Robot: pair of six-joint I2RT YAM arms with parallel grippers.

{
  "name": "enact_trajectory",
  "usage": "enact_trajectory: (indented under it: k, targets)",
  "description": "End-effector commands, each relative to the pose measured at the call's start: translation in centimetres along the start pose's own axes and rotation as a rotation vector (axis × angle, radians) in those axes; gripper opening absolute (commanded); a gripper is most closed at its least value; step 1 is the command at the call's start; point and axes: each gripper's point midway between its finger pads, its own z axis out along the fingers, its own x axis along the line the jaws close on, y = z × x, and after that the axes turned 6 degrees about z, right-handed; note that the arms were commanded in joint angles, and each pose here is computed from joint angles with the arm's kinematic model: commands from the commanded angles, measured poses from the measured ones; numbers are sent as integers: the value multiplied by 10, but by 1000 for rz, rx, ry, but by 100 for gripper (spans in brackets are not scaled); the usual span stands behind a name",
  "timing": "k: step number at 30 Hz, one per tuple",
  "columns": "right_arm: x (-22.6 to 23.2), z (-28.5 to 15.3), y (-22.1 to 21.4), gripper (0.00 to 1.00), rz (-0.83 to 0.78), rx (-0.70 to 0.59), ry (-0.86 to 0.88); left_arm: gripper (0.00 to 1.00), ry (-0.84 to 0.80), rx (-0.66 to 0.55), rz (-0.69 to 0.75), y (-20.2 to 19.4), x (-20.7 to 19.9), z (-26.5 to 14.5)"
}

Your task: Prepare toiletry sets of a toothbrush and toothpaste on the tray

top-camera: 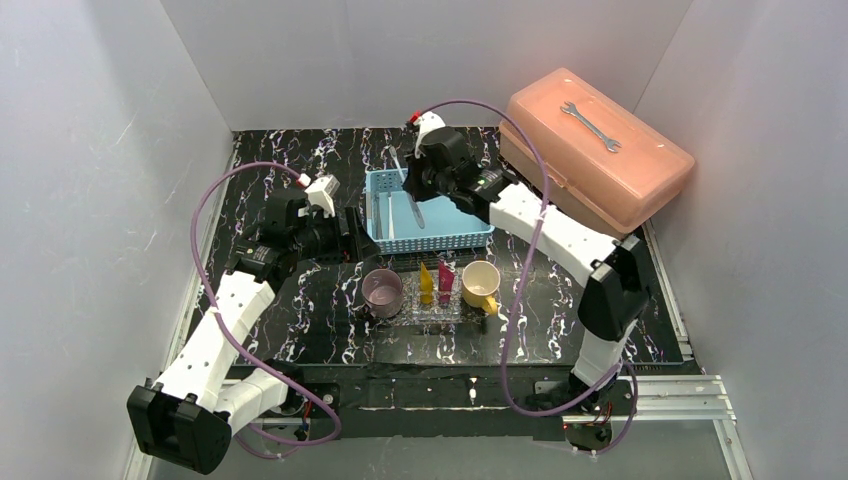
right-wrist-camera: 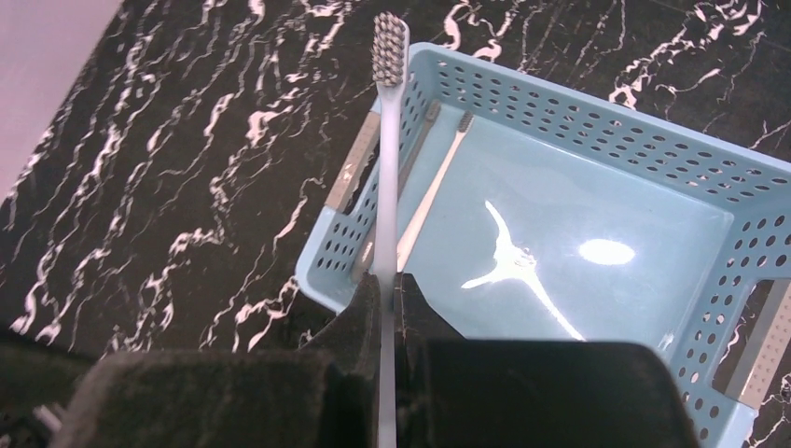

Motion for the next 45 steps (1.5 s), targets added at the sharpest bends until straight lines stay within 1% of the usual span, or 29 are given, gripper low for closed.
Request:
enact_trajectory:
  k: [1, 7, 12, 21, 28, 29, 35, 40, 45]
  targets:
    - [22, -41, 19, 1, -41, -38, 130, 76, -104, -18, 30, 1, -18, -4]
    - [36, -84, 0, 1, -85, 25, 259, 76, -296, -23, 35, 4, -50, -8]
    - [44, -120, -9, 1, -117, 41, 350, 76, -419, -21, 42, 9, -72, -17]
    - [53, -165, -34, 1, -133, 97, 478, 77, -606, -44, 106, 18, -111, -47]
    - [69, -198, -51, 1, -127, 137, 629, 77, -775, -48, 153, 21, -141, -73]
    - [74, -205, -54, 1, -131, 145, 673, 77, -796, -48, 158, 22, -145, -77]
    - [88, -234, -65, 1, -135, 156, 822, 77, -849, -54, 196, 24, -158, -90]
    - [96, -248, -72, 1, -126, 171, 912, 76, -878, -55, 215, 26, -167, -99]
    - [102, -253, -74, 1, -103, 188, 970, 74, -906, -62, 237, 27, -174, -109]
